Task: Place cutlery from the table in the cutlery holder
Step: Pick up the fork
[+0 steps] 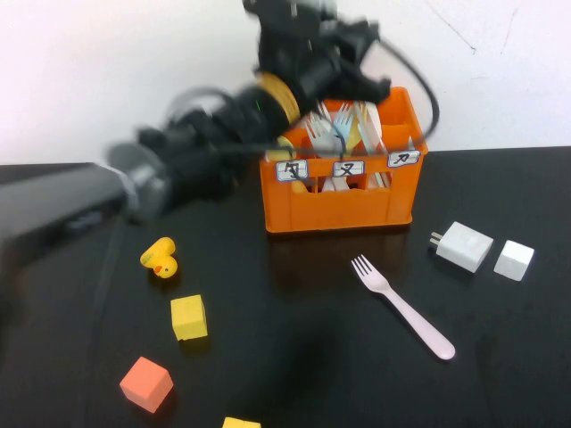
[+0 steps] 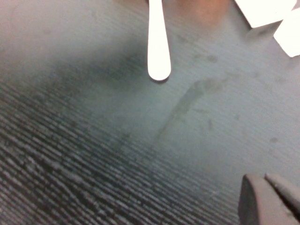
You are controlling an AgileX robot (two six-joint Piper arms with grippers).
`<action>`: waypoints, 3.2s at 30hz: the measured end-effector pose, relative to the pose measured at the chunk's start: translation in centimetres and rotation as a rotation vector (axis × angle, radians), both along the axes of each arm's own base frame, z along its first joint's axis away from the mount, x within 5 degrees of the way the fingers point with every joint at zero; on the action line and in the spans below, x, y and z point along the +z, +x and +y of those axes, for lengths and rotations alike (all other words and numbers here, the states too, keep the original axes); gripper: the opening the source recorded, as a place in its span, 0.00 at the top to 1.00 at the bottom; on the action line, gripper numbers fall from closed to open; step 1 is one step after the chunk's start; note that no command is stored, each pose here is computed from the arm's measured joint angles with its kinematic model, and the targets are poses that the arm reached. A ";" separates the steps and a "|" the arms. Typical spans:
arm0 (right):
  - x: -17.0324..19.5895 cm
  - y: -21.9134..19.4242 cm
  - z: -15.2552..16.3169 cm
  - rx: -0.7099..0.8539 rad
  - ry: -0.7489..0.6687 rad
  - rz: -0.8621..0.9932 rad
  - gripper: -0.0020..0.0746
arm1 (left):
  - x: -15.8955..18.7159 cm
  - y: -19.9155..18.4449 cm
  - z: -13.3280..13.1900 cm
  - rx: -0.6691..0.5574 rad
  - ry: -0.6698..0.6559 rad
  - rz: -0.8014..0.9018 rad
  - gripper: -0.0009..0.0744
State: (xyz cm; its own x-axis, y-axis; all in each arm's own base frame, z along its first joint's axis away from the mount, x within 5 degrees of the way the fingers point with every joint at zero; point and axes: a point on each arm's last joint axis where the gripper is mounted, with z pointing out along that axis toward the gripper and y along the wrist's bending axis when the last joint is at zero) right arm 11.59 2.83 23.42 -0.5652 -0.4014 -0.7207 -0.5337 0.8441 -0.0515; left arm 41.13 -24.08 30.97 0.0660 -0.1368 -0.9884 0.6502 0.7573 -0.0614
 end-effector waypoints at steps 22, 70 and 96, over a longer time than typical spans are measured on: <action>1.5 2.4 0.7 0.087 0.065 0.022 0.98 | 12.4 -19.6 14.8 0.420 0.248 0.385 0.99; -6.3 23.7 15.6 0.469 -0.316 0.374 0.33 | -4.9 -37.4 23.8 0.366 -0.118 0.282 0.99; -7.8 22.0 19.7 0.611 -0.450 0.321 0.82 | -4.9 -37.4 23.9 0.373 -0.129 0.281 0.99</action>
